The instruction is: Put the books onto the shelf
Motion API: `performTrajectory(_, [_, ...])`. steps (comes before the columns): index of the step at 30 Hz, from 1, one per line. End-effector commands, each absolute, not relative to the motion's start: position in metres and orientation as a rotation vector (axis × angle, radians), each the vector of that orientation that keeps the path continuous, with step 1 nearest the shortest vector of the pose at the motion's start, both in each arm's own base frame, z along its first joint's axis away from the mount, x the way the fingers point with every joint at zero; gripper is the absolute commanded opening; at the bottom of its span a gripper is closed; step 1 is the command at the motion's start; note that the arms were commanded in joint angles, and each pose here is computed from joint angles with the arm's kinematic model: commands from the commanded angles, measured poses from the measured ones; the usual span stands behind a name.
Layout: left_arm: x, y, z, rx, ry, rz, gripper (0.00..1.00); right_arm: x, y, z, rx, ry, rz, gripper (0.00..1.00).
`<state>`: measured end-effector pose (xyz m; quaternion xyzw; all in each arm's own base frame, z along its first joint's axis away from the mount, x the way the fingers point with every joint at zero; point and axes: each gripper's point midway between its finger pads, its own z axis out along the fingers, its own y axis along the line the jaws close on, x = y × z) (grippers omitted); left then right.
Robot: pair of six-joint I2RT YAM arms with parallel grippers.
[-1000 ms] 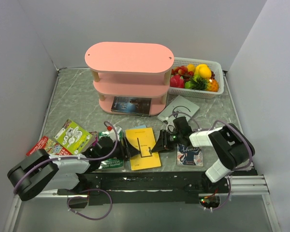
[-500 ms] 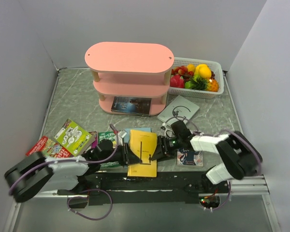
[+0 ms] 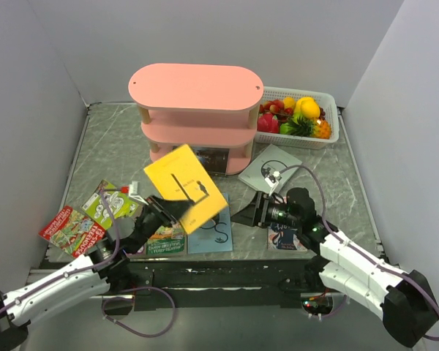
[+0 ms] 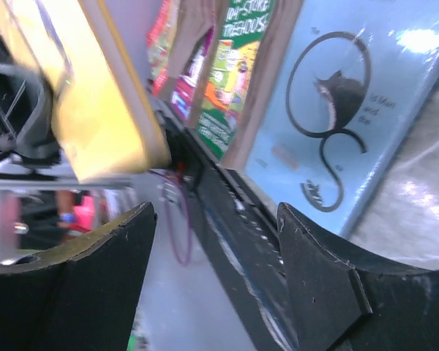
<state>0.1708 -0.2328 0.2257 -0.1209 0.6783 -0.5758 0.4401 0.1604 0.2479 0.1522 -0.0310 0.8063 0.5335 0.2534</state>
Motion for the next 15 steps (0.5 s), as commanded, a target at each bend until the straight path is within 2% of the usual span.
performTrajectory(1, [0.21,-0.186,0.277,-0.633,1.42,-1.326,0.01,0.163,0.257,0.189,0.016,2.001,1.649,0.74])
performTrajectory(9, [0.224,-0.192,0.286,-0.699,1.367,-1.332,0.01,0.171,0.275,0.248,0.001,1.764,1.865,0.75])
performTrajectory(15, [0.226,-0.2,0.296,-0.684,1.344,-1.35,0.01,0.186,0.301,0.246,0.013,1.82,1.897,0.75])
